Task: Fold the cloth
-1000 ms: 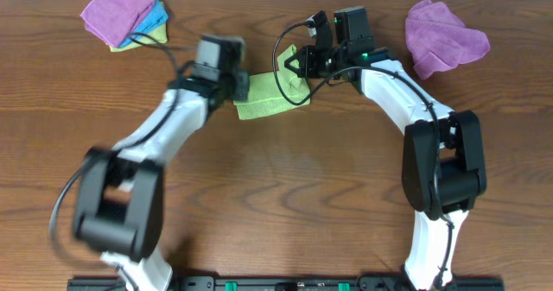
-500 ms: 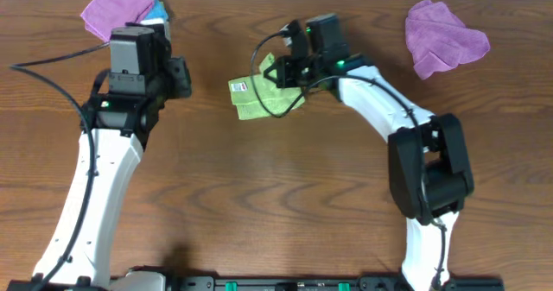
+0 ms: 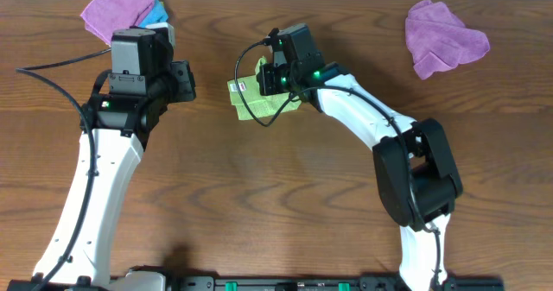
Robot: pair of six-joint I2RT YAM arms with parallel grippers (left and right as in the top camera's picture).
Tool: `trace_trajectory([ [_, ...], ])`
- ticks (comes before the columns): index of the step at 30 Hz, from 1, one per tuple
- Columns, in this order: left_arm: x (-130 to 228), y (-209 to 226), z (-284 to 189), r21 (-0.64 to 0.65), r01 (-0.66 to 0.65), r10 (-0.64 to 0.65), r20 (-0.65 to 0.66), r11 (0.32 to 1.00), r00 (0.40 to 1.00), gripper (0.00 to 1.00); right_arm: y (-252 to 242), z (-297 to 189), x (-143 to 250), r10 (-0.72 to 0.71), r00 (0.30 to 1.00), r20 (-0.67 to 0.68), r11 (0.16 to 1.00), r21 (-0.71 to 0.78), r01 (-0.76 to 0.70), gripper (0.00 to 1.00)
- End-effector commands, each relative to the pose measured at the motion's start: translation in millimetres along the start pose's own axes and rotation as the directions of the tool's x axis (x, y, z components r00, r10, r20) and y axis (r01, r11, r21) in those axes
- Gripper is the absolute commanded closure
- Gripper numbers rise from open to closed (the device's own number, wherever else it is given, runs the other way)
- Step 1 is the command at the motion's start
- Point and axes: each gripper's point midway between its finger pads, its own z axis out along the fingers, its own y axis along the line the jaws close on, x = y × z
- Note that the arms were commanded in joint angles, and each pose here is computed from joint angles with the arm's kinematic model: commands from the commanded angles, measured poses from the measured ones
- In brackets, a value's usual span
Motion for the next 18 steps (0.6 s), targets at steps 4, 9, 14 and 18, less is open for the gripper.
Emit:
trace_trajectory([
  [4, -4, -3, -7, 0.019, 0.002, -0.003, 0.018, 1.0, 1.0, 0.94, 23, 5, 7, -0.026, 0.999, -0.022, 0.996, -0.091, 0.024, 0.55],
  [9, -8, -4, -7, 0.022, 0.0, -0.001, 0.035, 1.0, 0.999, 0.94, 46, 3, 15, -0.042, 0.998, -0.055, 0.979, -0.202, 0.03, 0.41],
  [14, -6, -3, -7, 0.016, -0.007, 0.006, 0.028, 1.0, 1.0, 0.94, 34, 2, 15, -0.021, 0.998, -0.067, 0.984, -0.181, 0.008, 0.37],
  [18, 5, 8, -5, -0.03, -0.032, 0.032, -0.018, 0.999, 0.999, 0.94, 13, -3, 15, 0.022, 0.995, -0.093, 0.988, -0.15, -0.036, 0.38],
])
